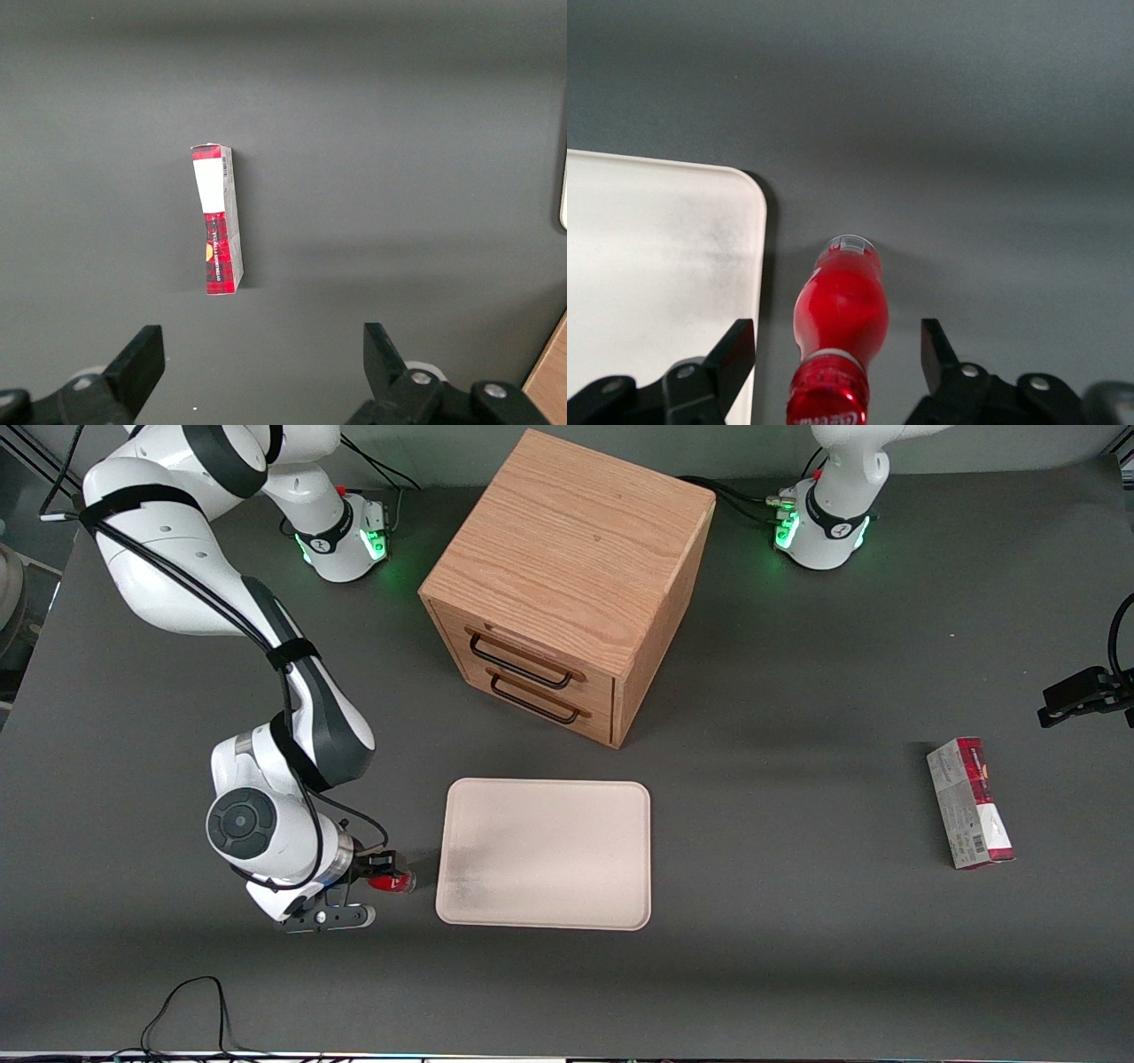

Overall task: Place coke bottle on tray
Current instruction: 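Close the right gripper around the red bottle and lift it, then carry the bottle over the tray edge and lower it onto the tray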

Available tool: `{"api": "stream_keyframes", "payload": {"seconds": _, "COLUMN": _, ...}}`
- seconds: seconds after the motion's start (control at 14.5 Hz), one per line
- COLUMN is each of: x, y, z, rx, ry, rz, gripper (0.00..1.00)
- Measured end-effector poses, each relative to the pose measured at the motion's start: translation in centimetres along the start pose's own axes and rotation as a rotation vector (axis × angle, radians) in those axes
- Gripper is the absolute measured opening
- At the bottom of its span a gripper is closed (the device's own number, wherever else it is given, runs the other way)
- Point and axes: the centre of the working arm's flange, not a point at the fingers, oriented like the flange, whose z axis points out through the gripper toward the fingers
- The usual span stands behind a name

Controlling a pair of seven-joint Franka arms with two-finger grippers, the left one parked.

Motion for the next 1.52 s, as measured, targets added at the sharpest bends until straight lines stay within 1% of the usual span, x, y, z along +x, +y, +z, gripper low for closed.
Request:
{"api": "stream_keyframes", "payload": {"seconds": 0.07, "x": 0.0, "y": 0.0, "z": 0.0, "rx": 0.0, "ry": 0.0, "rz": 0.0, "gripper": 0.79}}
{"api": "stream_keyframes", "payload": {"seconds": 0.21, "x": 0.0, "y": 0.0, "z": 0.0, "rx": -0.001, "ry": -0.004, "rz": 0.0, "gripper": 0.58}}
{"api": "stream_keyframes", "payload": {"seconds": 0.28, "x": -0.1, "y": 0.0, "z": 0.1, "rx": -0.004, "ry": -0.012, "rz": 0.0, "gripper": 0.44}}
{"api": "stream_keyframes", "payload": {"seconds": 0.34, "x": -0.2, "y": 0.0, "z": -0.1, "rx": -0.004, "ry": -0.012, "rz": -0.001, "gripper": 0.36}}
{"api": "stream_keyframes", "payload": {"seconds": 0.55, "x": -0.3, "y": 0.1, "z": -0.2, "rx": -0.01, "ry": -0.023, "rz": 0.0, "gripper": 0.36}}
{"api": "stream_keyframes", "payload": {"seconds": 0.69, "x": -0.1, "y": 0.3, "z": -1.4, "rx": -0.01, "ry": -0.006, "rz": 0.004, "gripper": 0.36}}
{"api": "stream_keyframes", "payload": {"seconds": 0.83, "x": 0.2, "y": 0.7, "z": -4.3, "rx": -0.017, "ry": 0.004, "rz": 0.013, "gripper": 0.36}}
{"api": "stream_keyframes", "payload": {"seconds": 0.97, "x": 0.2, "y": 0.6, "z": -8.1, "rx": -0.016, "ry": 0.002, "rz": 0.016, "gripper": 0.36}}
{"api": "stream_keyframes", "payload": {"seconds": 1.17, "x": -0.6, "y": -0.7, "z": -14.2, "rx": 0.006, "ry": -0.017, "rz": 0.004, "gripper": 0.36}}
{"api": "stream_keyframes", "payload": {"seconds": 1.31, "x": -1.3, "y": -1.3, "z": -17.1, "rx": 0.018, "ry": -0.03, "rz": -0.005, "gripper": 0.36}}
{"api": "stream_keyframes", "payload": {"seconds": 1.52, "x": -2.1, "y": -2.6, "z": -20.5, "rx": 0.058, "ry": -0.019, "rz": -0.027, "gripper": 0.36}}
